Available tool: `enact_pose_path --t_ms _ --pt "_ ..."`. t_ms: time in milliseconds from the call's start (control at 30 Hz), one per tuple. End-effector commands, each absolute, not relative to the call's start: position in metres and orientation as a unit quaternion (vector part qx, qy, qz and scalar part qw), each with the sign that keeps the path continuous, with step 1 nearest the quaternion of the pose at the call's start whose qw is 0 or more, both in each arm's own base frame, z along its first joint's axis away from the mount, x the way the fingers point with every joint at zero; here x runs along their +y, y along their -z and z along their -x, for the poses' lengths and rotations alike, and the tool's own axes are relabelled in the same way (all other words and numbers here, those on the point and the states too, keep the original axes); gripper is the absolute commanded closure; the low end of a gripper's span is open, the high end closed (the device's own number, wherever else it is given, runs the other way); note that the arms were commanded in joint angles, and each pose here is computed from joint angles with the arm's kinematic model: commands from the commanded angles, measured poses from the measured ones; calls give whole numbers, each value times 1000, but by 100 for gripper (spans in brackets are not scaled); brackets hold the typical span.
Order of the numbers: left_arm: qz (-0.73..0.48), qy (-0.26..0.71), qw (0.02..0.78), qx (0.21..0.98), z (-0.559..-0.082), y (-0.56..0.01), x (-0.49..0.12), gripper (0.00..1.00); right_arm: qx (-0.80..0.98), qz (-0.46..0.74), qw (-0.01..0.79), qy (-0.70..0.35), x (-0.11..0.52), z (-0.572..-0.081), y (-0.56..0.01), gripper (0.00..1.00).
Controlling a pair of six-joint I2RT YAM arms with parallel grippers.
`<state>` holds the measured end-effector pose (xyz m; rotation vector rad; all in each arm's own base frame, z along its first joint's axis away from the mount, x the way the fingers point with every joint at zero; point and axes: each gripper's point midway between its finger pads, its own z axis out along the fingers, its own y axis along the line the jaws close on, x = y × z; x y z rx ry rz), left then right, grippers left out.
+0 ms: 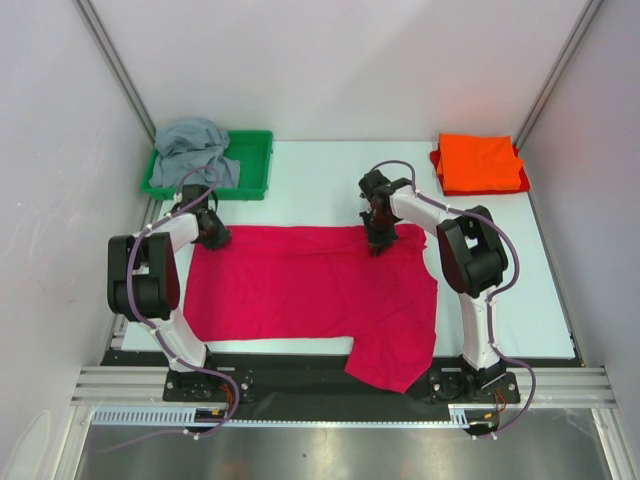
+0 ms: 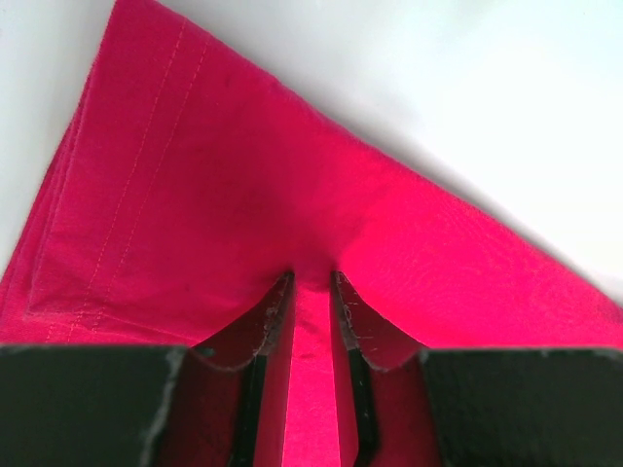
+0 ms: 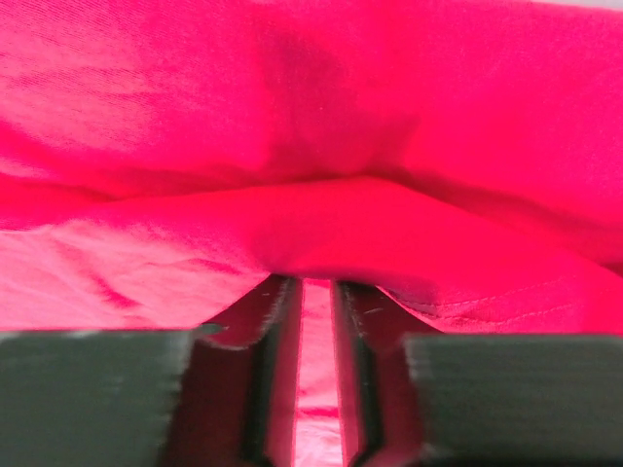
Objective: Fold and stack the t-shirts
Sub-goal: Fold the tshirt
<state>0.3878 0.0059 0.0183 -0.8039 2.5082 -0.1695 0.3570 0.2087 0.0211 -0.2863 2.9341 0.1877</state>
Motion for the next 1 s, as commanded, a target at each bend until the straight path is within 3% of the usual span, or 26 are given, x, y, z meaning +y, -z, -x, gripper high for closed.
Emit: enact_pose_path --t_ms 0,100,267,467,767,967 --pt "290 46 252 922 -392 -12 13 74 987 98 110 -59 209 -369 -23 81" --pt "290 45 251 922 -391 -11 13 74 987 98 114 -58 209 -370 -28 95" --pt "291 46 249 922 -391 -9 13 74 985 109 124 -51 211 -370 -50 100" --pt "289 46 252 922 -392 -11 13 74 988 104 95 -68 218 -345 -75 100" --pt "284 39 253 924 -390 -12 16 74 984 78 7 -159 258 -267 -100 100" --pt "278 31 252 926 -386 -9 18 74 981 75 -18 -176 276 -236 -94 100"
